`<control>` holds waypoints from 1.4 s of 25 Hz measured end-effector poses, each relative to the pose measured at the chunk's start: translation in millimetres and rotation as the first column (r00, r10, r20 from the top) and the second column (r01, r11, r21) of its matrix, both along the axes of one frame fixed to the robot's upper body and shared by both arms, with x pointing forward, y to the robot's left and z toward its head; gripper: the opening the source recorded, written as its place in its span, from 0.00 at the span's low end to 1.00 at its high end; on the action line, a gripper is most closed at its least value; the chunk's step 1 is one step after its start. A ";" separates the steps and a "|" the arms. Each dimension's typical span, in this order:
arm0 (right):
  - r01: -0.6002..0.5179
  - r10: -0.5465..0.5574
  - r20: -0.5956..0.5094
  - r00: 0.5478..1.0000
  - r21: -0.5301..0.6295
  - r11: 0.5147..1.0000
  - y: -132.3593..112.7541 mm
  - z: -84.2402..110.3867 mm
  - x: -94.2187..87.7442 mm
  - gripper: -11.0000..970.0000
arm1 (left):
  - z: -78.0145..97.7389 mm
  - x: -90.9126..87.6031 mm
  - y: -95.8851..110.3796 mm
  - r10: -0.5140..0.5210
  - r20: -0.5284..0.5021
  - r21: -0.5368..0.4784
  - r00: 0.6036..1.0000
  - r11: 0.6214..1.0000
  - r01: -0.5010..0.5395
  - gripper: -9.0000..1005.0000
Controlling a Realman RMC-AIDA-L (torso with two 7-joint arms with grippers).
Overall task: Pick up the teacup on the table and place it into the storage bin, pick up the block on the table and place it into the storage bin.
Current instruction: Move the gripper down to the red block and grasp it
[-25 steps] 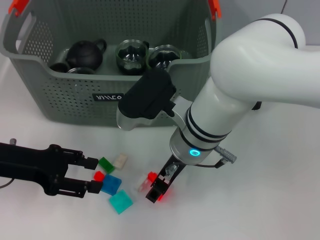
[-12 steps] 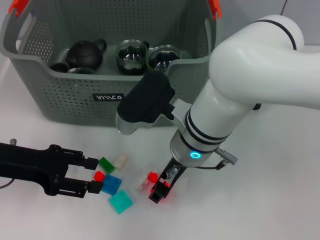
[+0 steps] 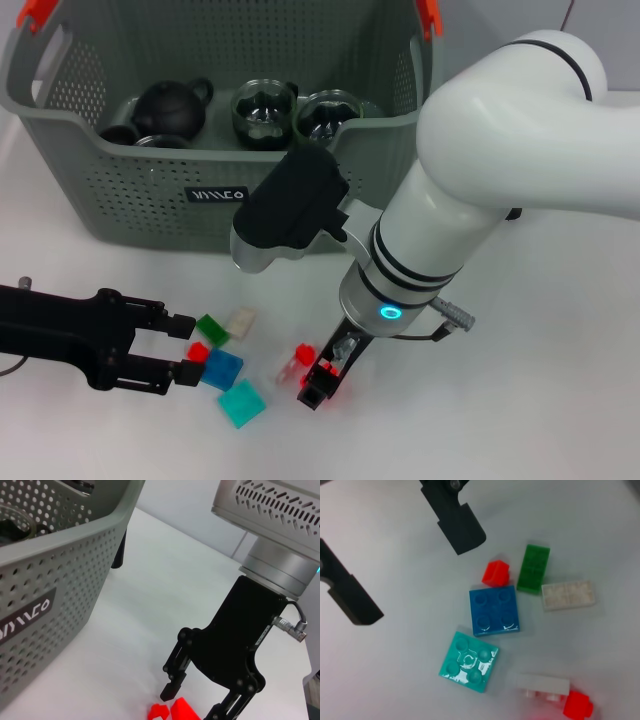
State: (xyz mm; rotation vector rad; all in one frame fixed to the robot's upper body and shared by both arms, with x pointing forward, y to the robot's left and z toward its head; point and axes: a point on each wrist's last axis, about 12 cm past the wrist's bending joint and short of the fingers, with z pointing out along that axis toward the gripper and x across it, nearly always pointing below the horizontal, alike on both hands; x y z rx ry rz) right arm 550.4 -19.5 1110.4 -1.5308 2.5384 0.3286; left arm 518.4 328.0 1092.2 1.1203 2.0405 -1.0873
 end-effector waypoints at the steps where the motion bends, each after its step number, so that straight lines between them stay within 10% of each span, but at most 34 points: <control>1: -0.002 0.002 0.001 1.000 -0.001 1.000 -0.1 -0.2 -0.2 0.63 | 0.0 0.0 0.0 0.000 0.000 0.000 1.000 1.000 0.000 0.68; 35: -0.046 0.046 -0.028 0.999 0.009 0.999 -3.8 8.3 -7.6 0.46 | 0.8 -0.1 0.5 -0.005 -0.001 -0.001 1.000 1.000 0.005 0.68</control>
